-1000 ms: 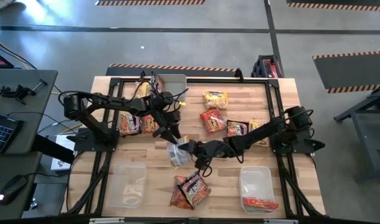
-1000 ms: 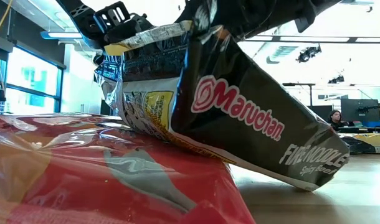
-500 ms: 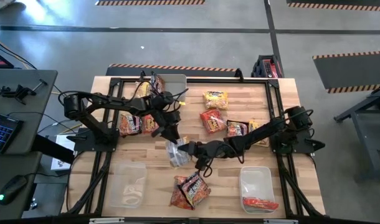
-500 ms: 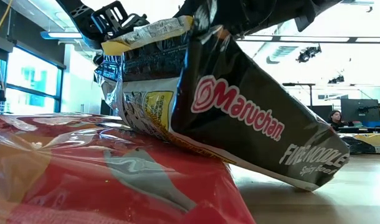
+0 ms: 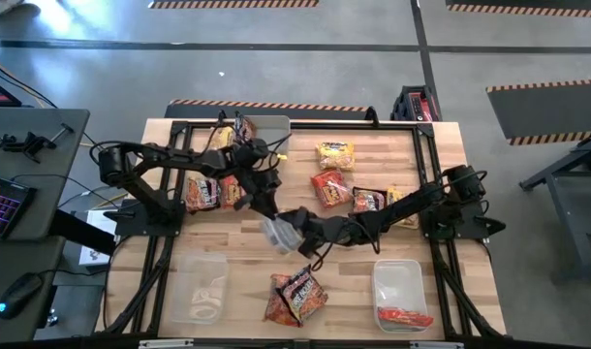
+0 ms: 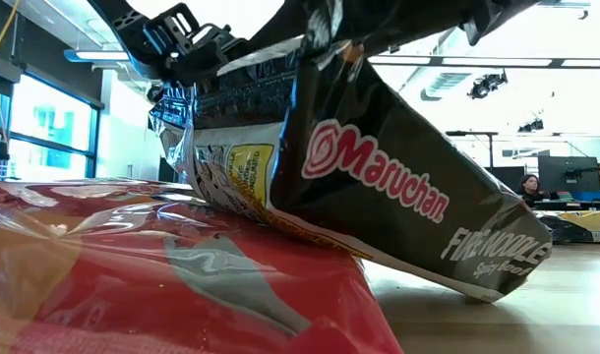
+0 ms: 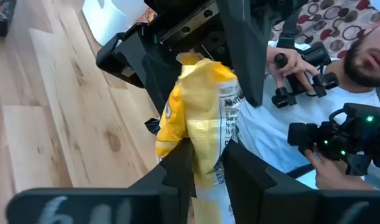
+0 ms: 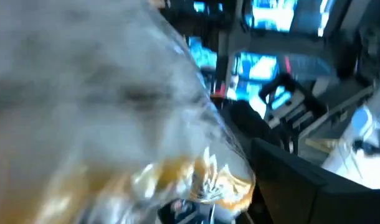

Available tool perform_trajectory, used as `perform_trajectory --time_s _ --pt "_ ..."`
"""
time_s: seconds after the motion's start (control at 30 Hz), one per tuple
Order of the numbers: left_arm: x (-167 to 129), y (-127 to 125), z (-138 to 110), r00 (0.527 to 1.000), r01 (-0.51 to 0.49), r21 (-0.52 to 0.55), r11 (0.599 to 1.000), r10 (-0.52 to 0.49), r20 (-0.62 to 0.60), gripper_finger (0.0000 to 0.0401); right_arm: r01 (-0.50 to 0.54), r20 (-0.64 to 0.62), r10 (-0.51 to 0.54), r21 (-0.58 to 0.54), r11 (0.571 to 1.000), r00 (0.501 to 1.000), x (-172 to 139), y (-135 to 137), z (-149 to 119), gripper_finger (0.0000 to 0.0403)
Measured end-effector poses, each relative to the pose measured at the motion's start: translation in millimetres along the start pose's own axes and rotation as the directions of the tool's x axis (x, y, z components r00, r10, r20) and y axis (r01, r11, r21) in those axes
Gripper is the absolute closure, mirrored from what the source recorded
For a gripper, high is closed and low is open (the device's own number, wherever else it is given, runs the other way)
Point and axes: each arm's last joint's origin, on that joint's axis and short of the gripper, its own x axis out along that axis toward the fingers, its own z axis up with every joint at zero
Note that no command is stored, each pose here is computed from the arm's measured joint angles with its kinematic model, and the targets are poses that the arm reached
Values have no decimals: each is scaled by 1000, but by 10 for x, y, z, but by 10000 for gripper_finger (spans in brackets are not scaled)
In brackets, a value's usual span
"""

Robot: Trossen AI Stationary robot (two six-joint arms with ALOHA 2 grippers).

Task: Sort Maruchan noodles
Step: Put the bottom left yellow noodle pack into the transparent bin

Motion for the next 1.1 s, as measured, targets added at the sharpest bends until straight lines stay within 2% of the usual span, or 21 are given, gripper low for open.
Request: perform_trajectory --time_s 0.23,0.33,0.5,0.6,0.7,0.77,0.83,0.9,0.93,0.97,1.0,1.03,1.1 --pt "-72 37 -1 1000 -10 -9 1000 10 13 380 27 -184 -18 47 999 983 -2 -18 -59 171" --pt "-86 46 -7 1000 -7 -14 1000 7 15 397 63 -289 -39 73 995 956 12 -63 -128 171" --pt "-92 47 -5 1000 -6 4 1000 6 17 400 108 -447 -39 129 986 894 39 -87 -284 171" --pt "-91 49 -10 1000 -10 10 1000 10 14 401 160 -550 -25 198 967 835 8 -107 -464 171" --pt "-92 49 -17 1000 -11 8 1000 11 11 401 231 -583 10 338 912 813 -132 -141 -669 173" --pt "-92 49 -19 1000 -11 9 1000 11 10 401 257 -547 69 497 829 834 -277 -142 -836 178" --pt "-92 49 -23 1000 -13 12 1000 13 9 401 228 -437 164 712 665 884 -422 -124 -1016 185" --pt "-92 51 -21 1000 -23 14 1000 23 10 401 140 -258 250 902 409 933 -536 -76 -1194 193" --pt "-92 53 -19 999 -30 16 999 30 11 401 95 -174 268 955 282 948 -578 -34 -1264 195" --pt "-94 56 -15 999 -37 22 999 37 14 401 48 -94 275 984 170 957 -617 37 -1317 197" --pt "-94 58 -8 999 -45 29 999 45 18 401 8 -30 269 997 81 963 -642 113 -1346 197" --pt "-94 60 2 998 -54 38 998 53 24 401 -22 17 250 1000 15 968 -660 193 -1357 198" --pt "-95 62 31 997 -70 55 996 68 40 401 -67 81 213 995 -71 974 -721 360 -1348 197"
